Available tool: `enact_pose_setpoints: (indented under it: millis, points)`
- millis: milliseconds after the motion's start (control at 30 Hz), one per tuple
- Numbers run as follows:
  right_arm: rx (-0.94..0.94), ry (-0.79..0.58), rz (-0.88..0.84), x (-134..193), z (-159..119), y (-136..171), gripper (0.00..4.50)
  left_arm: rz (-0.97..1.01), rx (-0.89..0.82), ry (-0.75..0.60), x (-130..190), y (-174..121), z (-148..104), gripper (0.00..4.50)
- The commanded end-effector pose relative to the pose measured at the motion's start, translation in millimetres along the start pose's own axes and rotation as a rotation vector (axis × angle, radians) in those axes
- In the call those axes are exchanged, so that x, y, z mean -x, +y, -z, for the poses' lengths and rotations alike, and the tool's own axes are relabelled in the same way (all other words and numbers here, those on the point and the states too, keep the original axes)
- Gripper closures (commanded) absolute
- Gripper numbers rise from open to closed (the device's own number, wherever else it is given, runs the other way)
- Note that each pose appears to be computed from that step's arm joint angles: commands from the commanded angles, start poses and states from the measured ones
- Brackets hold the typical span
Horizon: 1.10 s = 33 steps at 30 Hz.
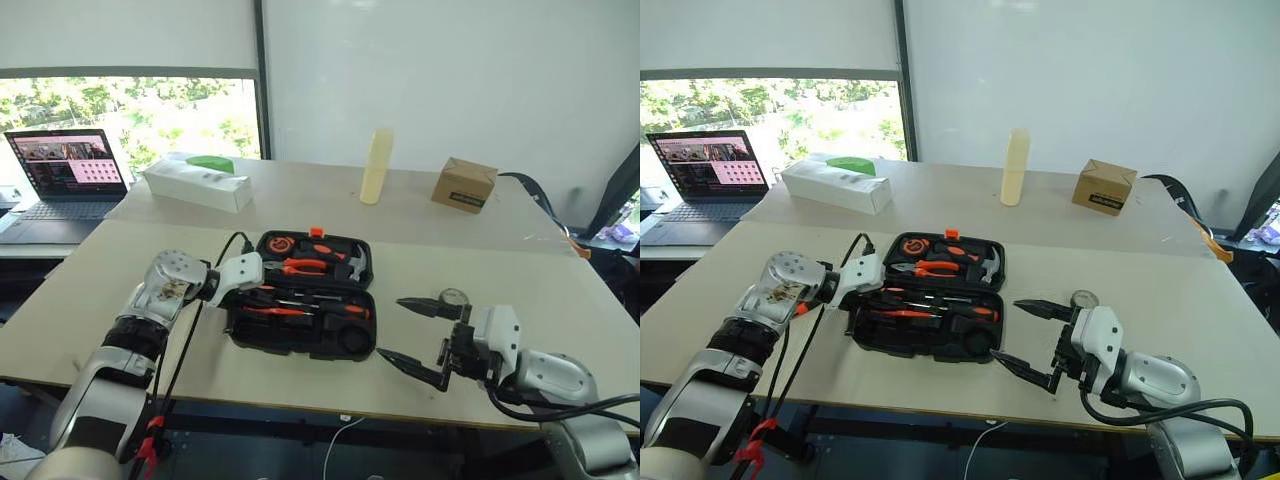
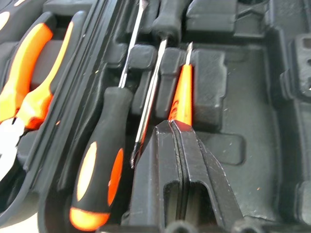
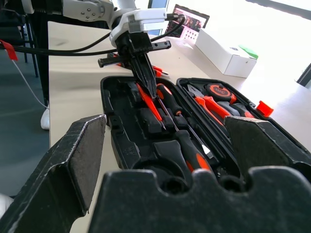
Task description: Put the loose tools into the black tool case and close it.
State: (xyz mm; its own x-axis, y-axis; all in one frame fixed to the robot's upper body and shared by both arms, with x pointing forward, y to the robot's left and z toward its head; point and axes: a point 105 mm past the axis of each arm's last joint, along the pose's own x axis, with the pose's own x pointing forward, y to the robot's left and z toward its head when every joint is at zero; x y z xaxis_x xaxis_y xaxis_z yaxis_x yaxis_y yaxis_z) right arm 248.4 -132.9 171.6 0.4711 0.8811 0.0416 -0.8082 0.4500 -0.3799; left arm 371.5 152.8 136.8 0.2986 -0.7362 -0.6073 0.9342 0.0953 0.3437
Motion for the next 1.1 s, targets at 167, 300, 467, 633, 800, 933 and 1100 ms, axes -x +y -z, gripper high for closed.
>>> enact_pose_setpoints:
  millis: [167, 300, 467, 633, 800, 933, 1100]
  points:
    - [0.039, -0.042, 0.016, 0.9, -11.1, -0.8, 0.0, 0.064, 0.024, 0.053, -6.2, -16.0, 11.8, 4.45]
    - [0.038, -0.042, 0.018, -0.1, -10.6, -1.2, 0.0, 0.061, 0.038, 0.111, -4.4, -18.4, 22.8, 4.45]
    - [0.038, -0.043, 0.016, -0.8, -10.5, -1.2, 0.0, 0.013, 0.102, 0.072, -8.9, -15.2, 21.5, 4.45]
    - [0.034, -0.041, 0.014, 0.0, -10.2, -0.4, 0.0, -0.03, 0.129, 0.007, -3.6, -9.9, 14.2, 4.45]
    - [0.025, -0.041, 0.009, 0.4, -9.7, 0.5, 0.0, -0.05, 0.176, 0.054, 3.0, -12.1, 30.5, 4.45]
    - [0.018, -0.047, -0.001, -0.6, -10.0, 0.8, 0.0, -0.113, 0.218, -0.009, 9.6, -10.3, 31.1, 4.45]
    - [0.0, -0.071, -0.014, -1.1, -11.3, 2.3, 0.0, -0.338, 0.174, -0.347, 86.0, -28.3, 20.6, 3.03]
